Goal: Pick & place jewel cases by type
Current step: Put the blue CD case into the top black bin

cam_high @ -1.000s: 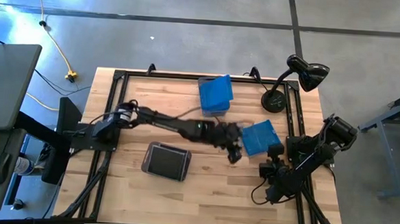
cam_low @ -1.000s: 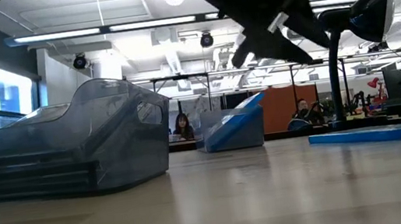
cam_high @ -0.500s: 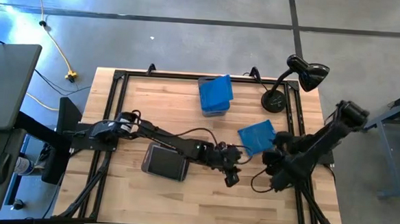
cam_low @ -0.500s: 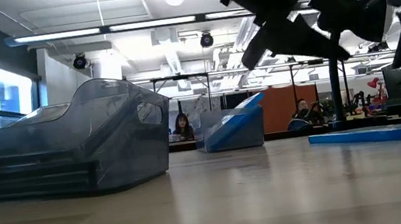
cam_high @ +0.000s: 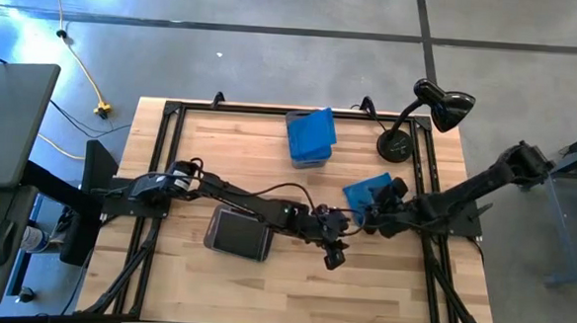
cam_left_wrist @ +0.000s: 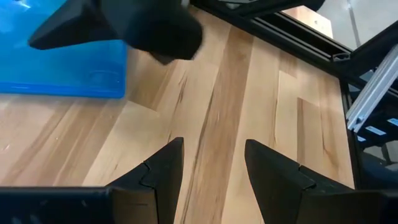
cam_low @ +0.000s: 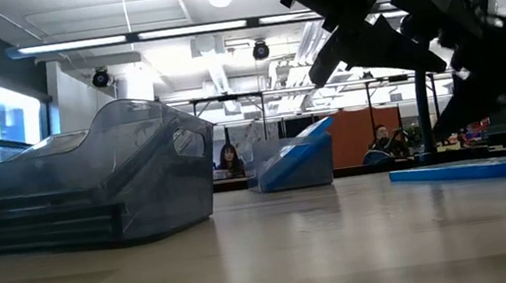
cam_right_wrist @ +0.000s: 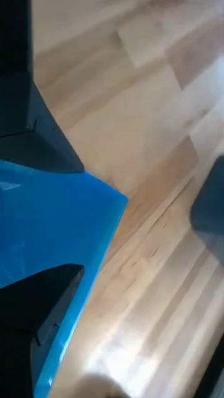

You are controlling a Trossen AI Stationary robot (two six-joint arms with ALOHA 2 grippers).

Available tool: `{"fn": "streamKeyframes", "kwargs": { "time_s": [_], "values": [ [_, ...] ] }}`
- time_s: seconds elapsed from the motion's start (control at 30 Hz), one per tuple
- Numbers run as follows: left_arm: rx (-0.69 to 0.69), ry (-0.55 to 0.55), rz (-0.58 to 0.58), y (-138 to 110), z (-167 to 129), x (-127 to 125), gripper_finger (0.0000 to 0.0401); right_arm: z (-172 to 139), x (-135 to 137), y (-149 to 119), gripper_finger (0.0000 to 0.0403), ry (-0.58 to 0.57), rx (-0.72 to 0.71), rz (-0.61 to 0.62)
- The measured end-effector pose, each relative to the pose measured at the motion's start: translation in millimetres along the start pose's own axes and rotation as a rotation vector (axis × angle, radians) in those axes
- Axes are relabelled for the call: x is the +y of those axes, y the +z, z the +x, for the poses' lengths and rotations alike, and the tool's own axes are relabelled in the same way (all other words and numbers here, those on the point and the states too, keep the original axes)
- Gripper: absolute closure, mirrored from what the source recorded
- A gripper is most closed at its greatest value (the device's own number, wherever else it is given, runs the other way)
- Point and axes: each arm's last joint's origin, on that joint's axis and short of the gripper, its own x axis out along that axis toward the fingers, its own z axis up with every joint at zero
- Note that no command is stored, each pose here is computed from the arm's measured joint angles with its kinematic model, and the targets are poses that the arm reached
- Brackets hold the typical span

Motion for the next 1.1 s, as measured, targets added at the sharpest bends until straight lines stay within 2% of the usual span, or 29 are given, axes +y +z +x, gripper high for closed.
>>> {"fn": "streamKeyframes", "kwargs": {
  "time_s": [0.13, 0.47, 0.7, 0.87, 0.97, 1.1],
  "values": [
    [0.010, -0.014, 0.000, 0, 0, 0, 0.0231, 10, -9, -11, 0.0156, 0.002, -0.026, 0.016],
    [0.031, 0.000, 0.003, -2, 0, 2, 0.0231, 14, -16, -24, 0.0156, 0.056, 0.079, -0.004],
    [0.030, 0.001, 0.002, -2, 0, 2, 0.0231, 15, -14, -27, 0.0156, 0.118, 0.108, 0.044],
    [0.040, 0.003, 0.000, -3, 0, 2, 0.0231, 16, -3, -25, 0.0156, 0.279, 0.162, -0.017],
    [0.107, -0.016, -0.035, -7, -1, 3, 0.0231, 17, 8, -26, 0.0156, 0.416, 0.215, -0.060],
    [0.168, 0.011, -0.090, -12, -2, 6, 0.0231, 11, 31, -28, 0.0156, 0.639, 0.263, -0.106]
  ]
}}
